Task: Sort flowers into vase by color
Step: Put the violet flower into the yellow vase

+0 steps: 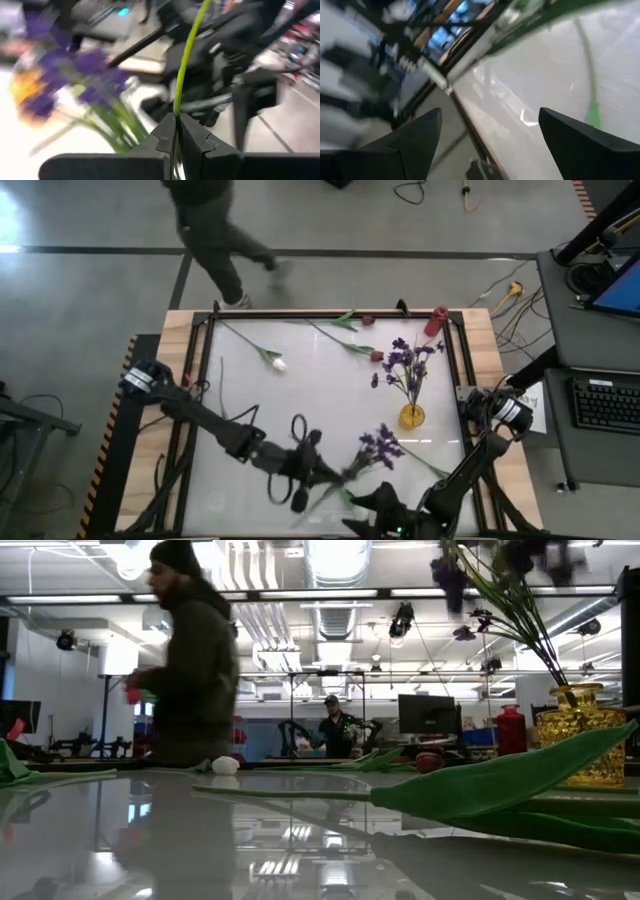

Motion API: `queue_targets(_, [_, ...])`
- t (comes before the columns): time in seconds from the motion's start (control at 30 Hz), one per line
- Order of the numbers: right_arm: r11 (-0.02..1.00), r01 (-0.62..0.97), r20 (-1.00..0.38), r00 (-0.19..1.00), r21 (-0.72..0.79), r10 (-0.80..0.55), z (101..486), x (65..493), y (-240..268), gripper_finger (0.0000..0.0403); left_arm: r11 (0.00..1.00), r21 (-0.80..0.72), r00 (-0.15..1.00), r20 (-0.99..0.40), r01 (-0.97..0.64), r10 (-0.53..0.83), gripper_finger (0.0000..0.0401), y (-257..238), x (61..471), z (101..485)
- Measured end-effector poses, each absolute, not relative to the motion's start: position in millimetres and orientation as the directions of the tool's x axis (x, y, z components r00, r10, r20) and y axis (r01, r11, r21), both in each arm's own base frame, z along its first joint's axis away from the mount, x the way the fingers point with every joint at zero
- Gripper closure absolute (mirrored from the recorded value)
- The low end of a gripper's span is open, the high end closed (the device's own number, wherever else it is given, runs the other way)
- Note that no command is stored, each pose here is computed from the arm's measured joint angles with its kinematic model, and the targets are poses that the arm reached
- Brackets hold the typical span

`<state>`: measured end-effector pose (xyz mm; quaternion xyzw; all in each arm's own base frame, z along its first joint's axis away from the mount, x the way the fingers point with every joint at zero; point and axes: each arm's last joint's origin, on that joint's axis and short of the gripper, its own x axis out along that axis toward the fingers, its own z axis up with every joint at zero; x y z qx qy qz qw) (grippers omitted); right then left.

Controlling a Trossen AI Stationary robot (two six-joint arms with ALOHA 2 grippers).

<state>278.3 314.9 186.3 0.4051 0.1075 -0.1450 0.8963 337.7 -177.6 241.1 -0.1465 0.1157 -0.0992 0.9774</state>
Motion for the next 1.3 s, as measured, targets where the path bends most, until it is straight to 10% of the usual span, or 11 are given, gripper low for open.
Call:
queue_targets(0.2, [0.355,0.421,-0.352,0.903,0.834,-0.245,161,287,287,0.0078,0.895,-0.446,0.955,-0.271,-0.014,-0.120,0.0401,-141,333,184])
queue_targets(0.6, [0.293,0.489,-0.444,0.871,0.822,-0.210,154,306,264,0.0078,0.802,-0.594,0.843,-0.460,-0.060,-0.278,0.0401,-124,350,104])
queue_targets(1.03, [0.226,0.565,-0.525,0.823,0.793,-0.216,156,318,251,0.0078,0.835,-0.510,0.878,-0.281,0.206,-0.388,0.0401,-113,339,190])
queue_targets(1.3, [0.139,0.620,-0.592,0.782,0.772,-0.198,153,316,248,0.0078,0.901,-0.433,0.676,-0.660,0.016,-0.329,0.0388,-108,301,182])
